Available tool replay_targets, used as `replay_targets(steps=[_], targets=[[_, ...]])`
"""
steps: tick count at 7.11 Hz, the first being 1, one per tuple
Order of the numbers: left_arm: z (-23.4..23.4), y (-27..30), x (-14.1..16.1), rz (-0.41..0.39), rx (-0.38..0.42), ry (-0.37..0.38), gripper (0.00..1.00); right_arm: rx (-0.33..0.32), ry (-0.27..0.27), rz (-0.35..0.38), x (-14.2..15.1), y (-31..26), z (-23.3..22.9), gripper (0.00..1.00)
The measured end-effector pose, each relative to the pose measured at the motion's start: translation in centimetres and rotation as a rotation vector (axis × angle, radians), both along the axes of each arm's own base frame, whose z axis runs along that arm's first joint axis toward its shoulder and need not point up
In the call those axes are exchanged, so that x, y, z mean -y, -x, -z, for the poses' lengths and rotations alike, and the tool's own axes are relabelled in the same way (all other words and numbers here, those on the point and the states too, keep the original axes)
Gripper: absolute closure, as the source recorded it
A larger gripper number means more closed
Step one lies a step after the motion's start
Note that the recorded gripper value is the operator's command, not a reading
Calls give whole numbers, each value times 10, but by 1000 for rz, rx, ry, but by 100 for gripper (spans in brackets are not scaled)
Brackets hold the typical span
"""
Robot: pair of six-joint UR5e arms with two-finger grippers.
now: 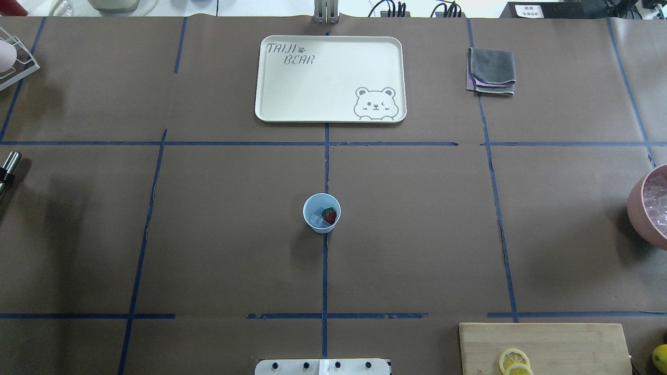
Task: Mash ice and strawberries in cup
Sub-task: 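Grasp the steel muddler upright with the left gripper, then carry the steel muddler with the left gripper over the cup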
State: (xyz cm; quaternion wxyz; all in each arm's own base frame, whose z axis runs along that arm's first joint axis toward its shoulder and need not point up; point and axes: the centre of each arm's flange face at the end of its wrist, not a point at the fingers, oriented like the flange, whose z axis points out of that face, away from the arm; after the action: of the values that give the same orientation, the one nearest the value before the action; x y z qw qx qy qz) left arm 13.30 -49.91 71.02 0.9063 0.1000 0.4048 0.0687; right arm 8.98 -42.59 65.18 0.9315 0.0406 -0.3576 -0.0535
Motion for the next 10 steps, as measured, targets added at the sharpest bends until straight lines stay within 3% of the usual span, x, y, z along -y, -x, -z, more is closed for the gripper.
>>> replay_targets(steps=[2,4,5,7,10], targets=[[51,6,35,7,-37,-124,94,0,-1,-1,-1,0,0,0],[146,-1,89,8,-90,-320,95,1,-1,-1,-2,0,-1,0],[198,-7,110,34,-137,-382,98,1,-1,-1,-2,0,-1,0],[283,-24,116,103,-310,-510,100,1,-1,-1,-2,0,-1,0],[390,-64,97,65,-572,-821,100,2,0,-1,-3,0,-1,0]])
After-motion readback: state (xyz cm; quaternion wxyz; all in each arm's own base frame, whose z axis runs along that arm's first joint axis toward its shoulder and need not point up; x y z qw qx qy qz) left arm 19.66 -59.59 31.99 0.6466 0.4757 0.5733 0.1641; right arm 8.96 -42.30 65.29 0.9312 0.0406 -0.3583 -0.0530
